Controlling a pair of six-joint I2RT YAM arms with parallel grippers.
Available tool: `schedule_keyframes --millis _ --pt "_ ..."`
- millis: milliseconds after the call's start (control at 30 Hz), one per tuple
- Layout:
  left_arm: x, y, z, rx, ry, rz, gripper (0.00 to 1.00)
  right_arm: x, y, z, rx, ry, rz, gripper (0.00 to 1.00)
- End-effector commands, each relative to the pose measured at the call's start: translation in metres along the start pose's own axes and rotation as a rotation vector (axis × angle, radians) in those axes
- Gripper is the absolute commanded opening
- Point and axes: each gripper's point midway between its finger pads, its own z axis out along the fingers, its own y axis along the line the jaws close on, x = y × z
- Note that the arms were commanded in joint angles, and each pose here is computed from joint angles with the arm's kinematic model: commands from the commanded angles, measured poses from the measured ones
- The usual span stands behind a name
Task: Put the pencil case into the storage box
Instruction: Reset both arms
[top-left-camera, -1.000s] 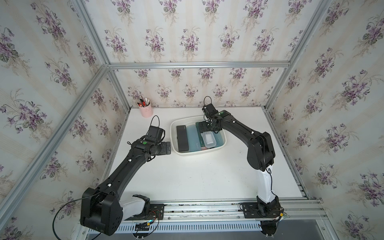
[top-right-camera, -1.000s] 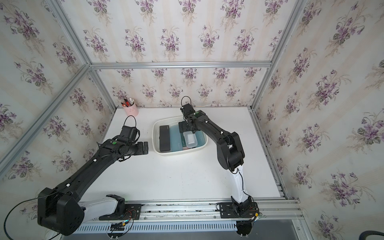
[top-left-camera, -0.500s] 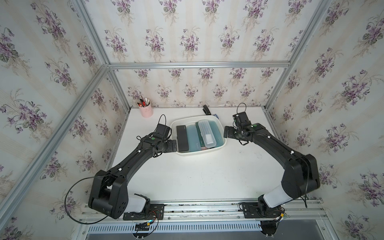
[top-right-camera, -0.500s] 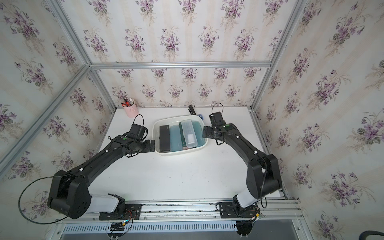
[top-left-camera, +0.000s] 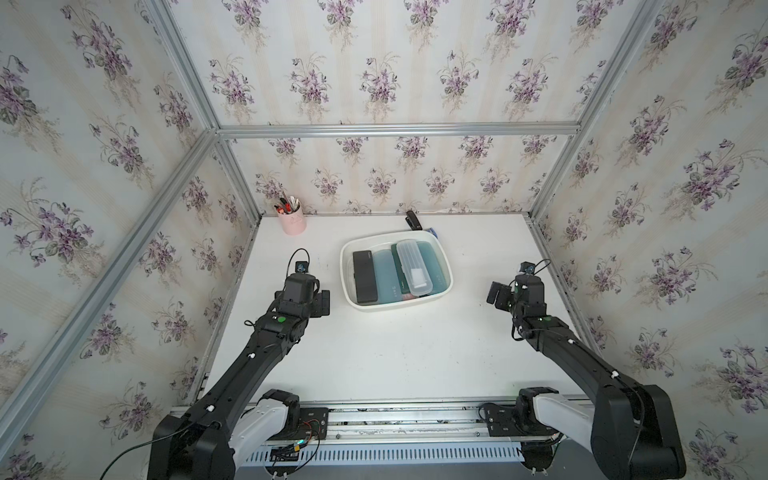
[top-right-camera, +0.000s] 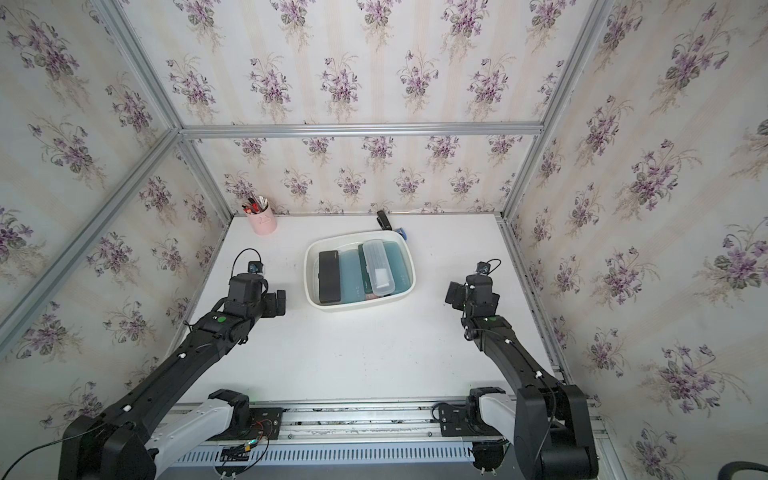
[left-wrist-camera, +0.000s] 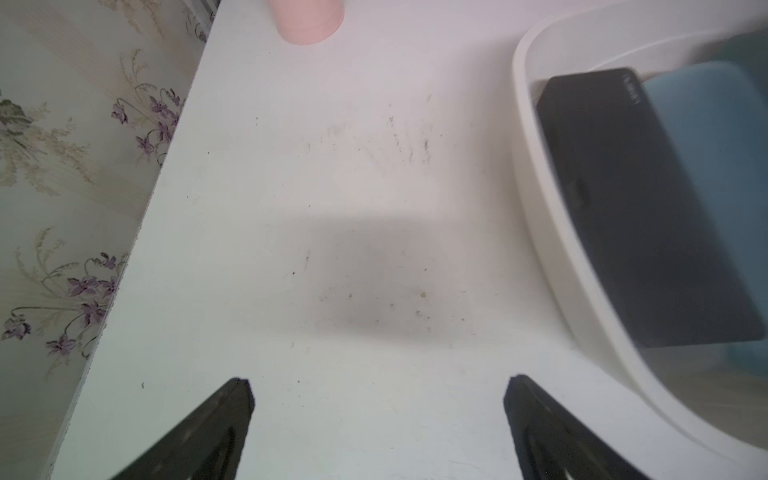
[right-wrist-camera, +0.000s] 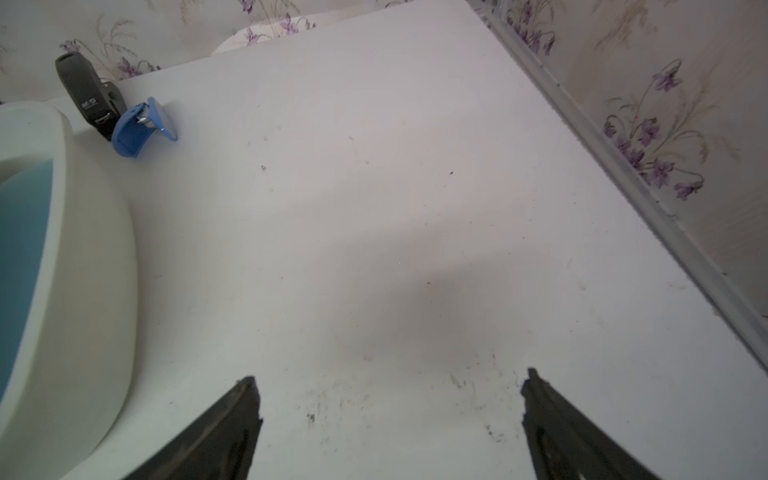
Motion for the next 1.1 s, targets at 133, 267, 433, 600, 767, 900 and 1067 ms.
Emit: schedule_keyframes --millis 133,267,433,600,767,900,1067 --pt "-0.004 0.023 0.034 -0.048 -0.174 -0.005 1.00 -0.041 -0.025 -0.006 0.099 -0.386 0.071 1.00" --pt "-0.022 0.028 0.045 -0.028 -0.243 -0.012 0.99 -0.053 -0.016 0.006 0.064 -0.441 0.072 1.00" --pt "-0.039 0.021 0.060 0.015 -0.270 0.022 0.99 -0.056 0.012 0.026 -0.036 -0.452 -0.022 1.00" --pt "-0.050 0.012 0.075 0.065 -0.260 0.072 1.00 -0.047 0.017 0.015 -0.086 -0.505 -0.042 1.00" --pt "-0.048 0.005 0.096 0.142 -0.158 0.060 1.00 -0.045 0.015 0.018 -0.074 -0.482 -0.038 1.00" --pt "-0.051 -0.011 0.081 0.222 -0.321 0.066 0.99 -0.044 0.015 0.018 -0.074 -0.477 -0.037 1.00" --pt "-0.047 -0.005 0.094 0.168 -0.276 0.049 0.99 -0.045 0.015 0.017 -0.076 -0.493 -0.038 1.00"
